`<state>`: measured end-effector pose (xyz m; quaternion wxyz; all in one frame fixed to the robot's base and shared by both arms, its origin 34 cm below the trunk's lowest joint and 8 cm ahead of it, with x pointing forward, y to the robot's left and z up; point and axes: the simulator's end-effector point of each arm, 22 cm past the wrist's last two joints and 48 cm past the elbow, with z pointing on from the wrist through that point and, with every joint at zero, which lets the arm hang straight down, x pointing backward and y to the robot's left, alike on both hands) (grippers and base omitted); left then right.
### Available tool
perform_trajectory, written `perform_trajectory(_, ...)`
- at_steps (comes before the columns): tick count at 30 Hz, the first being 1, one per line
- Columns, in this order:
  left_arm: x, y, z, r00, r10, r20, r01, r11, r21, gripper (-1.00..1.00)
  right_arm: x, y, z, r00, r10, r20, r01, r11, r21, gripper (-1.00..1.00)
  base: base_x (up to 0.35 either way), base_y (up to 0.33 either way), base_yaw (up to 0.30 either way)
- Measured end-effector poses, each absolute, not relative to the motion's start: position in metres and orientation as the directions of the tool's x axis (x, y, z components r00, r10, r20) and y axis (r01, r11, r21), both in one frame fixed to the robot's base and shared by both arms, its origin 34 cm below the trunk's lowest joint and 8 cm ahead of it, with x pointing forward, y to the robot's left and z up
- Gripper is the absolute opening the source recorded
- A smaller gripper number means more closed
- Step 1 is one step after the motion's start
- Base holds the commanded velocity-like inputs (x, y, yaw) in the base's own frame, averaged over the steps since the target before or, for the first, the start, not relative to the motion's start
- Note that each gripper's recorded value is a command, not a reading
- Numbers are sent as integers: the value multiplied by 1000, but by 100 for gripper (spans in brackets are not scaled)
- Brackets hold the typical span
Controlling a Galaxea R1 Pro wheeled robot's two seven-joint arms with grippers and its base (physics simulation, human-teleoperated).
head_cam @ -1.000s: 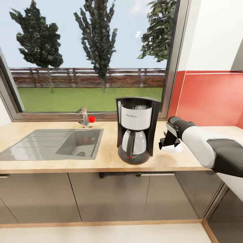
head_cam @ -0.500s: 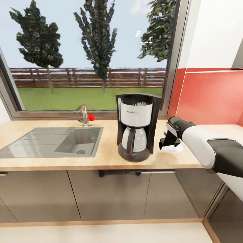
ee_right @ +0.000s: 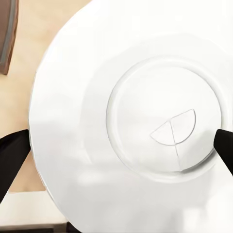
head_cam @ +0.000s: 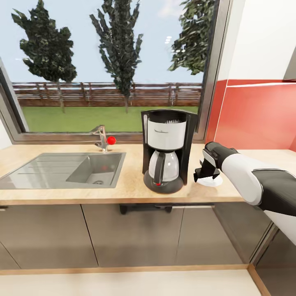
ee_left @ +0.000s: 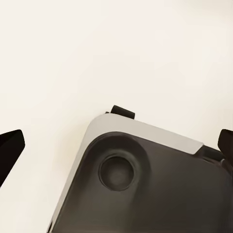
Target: Set up a coffee station on the kitchen countertop: keep the coffee maker on the countertop, move the bottle of coffee from the kitchen shelf to the counter next to the coffee maker, place a paper coffee filter on top of the coffee maker, put the saucer next to the coffee maker with the coffee cup on the saucer, and place the electric kettle next to the coffee maker.
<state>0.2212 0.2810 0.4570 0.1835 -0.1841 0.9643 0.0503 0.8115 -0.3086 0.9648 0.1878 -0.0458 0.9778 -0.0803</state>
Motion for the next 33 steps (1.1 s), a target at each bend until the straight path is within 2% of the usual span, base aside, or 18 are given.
perform_trajectory(33, 218, 281, 408, -864, -336, -374, -373, 927, 29, 100, 808, -308, 916, -925, -120, -361, -60, 983, -175, -100, 0, 0, 0)
